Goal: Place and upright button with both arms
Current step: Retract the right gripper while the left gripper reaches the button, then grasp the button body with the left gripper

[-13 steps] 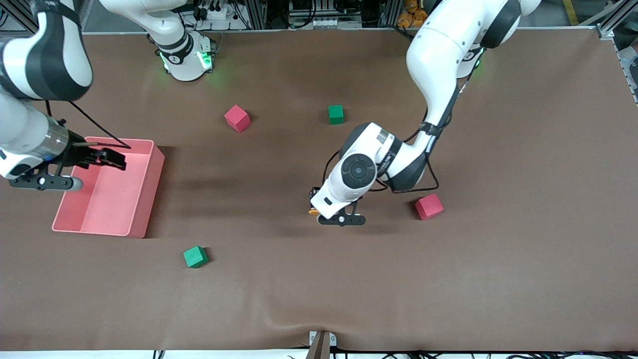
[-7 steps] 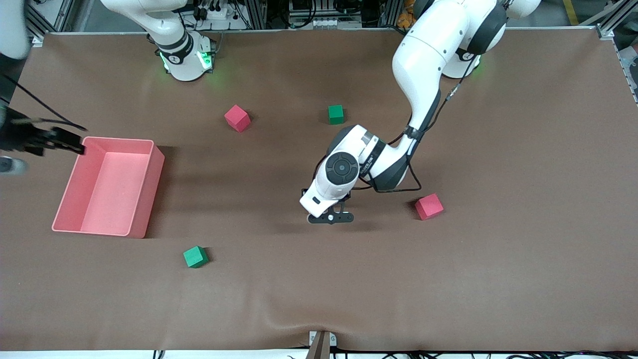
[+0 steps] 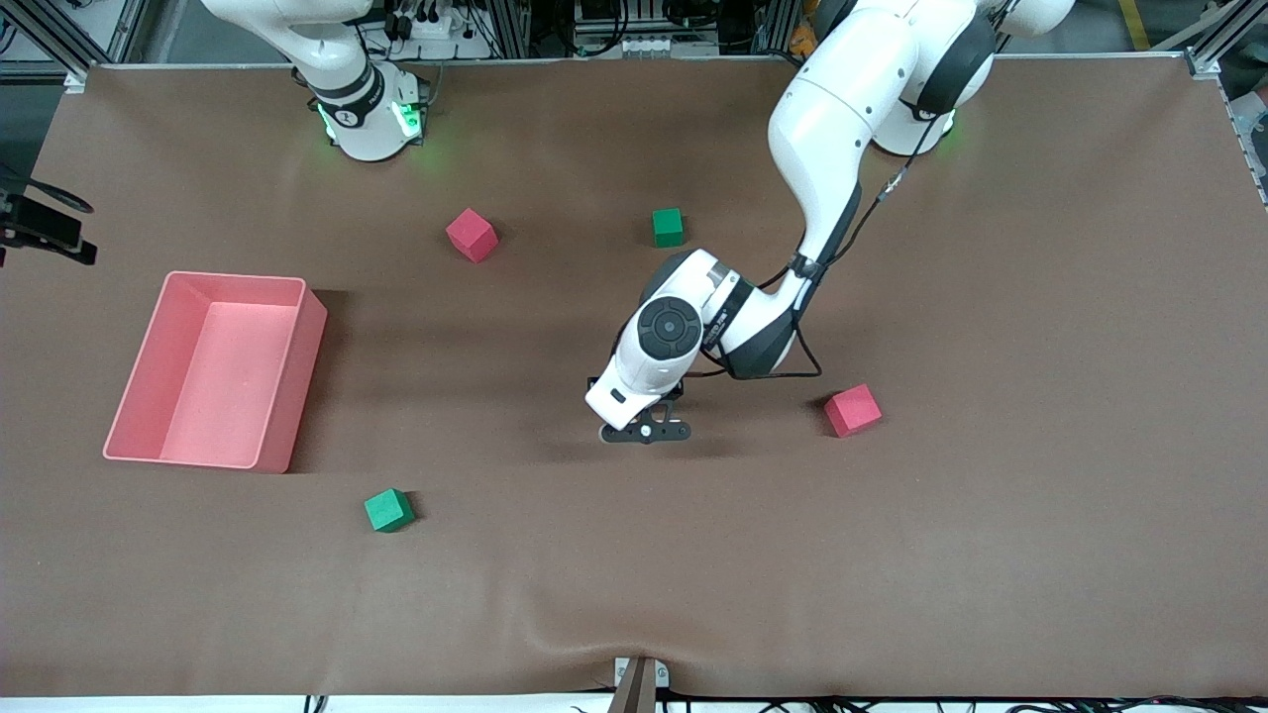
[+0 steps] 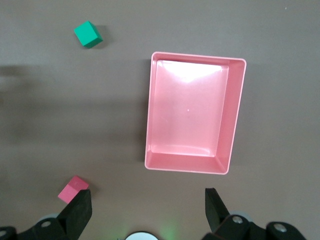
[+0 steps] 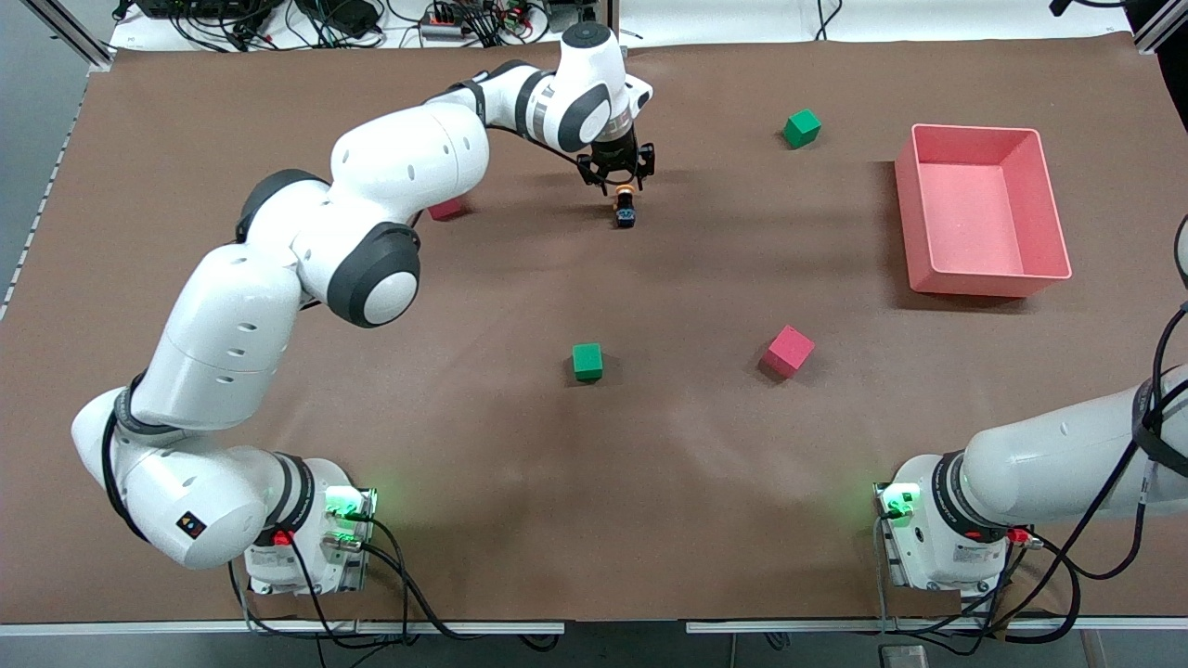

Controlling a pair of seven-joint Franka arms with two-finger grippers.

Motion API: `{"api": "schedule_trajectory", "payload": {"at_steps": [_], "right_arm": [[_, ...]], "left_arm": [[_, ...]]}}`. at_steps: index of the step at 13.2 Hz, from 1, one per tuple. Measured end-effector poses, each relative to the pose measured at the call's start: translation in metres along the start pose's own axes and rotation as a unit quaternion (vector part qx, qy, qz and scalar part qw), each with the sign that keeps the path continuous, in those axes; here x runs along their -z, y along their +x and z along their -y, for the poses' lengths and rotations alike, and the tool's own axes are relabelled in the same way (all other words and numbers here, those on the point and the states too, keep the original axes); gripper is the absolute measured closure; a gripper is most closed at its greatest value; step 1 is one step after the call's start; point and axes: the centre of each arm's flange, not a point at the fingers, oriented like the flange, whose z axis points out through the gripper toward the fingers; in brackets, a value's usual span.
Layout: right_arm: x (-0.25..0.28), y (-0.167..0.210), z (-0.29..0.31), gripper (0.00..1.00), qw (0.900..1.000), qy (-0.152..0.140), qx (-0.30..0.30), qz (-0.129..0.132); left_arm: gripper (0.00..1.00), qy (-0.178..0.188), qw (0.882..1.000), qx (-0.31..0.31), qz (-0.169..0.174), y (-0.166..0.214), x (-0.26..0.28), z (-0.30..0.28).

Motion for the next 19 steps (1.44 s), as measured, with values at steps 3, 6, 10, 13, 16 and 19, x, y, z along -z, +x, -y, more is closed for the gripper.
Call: {"api": "schedule_trajectory", "payload": {"at_steps": [3, 6, 10, 13, 16, 19], "right_arm": [[0.001, -0.003, 0.006, 0.0, 1.0, 0.002, 0.005, 0.011], [-0.003, -0.004, 0.007, 0.0, 1.0, 0.003, 0.006, 0.021], [0.002, -0.006, 0.058, 0.0, 0.999, 0.0, -0.028, 0.023], [0.017, -0.021, 0.069, 0.0, 0.999, 0.0, -0.036, 0.01], [0.023, -0.026, 0.065, 0.0, 0.999, 0.0, -0.04, 0.001], [0.021, -0.023, 0.061, 0.0, 0.999, 0.001, -0.043, -0.007]], "left_arm": [[0.28, 0.003, 1.0, -0.002, 0.003, -0.003, -0.008, -0.001], [0.26, 0.007, 1.0, -0.009, 0.007, -0.013, -0.016, -0.008], [0.26, 0.01, 1.0, -0.012, 0.009, -0.017, -0.022, -0.01], [0.28, 0.014, 1.0, -0.011, 0.012, -0.017, -0.028, -0.007], [0.33, 0.017, 1.0, -0.011, 0.015, -0.017, -0.035, -0.005], [0.55, 0.019, 1.0, -0.011, 0.016, -0.017, -0.038, -0.004]]}}
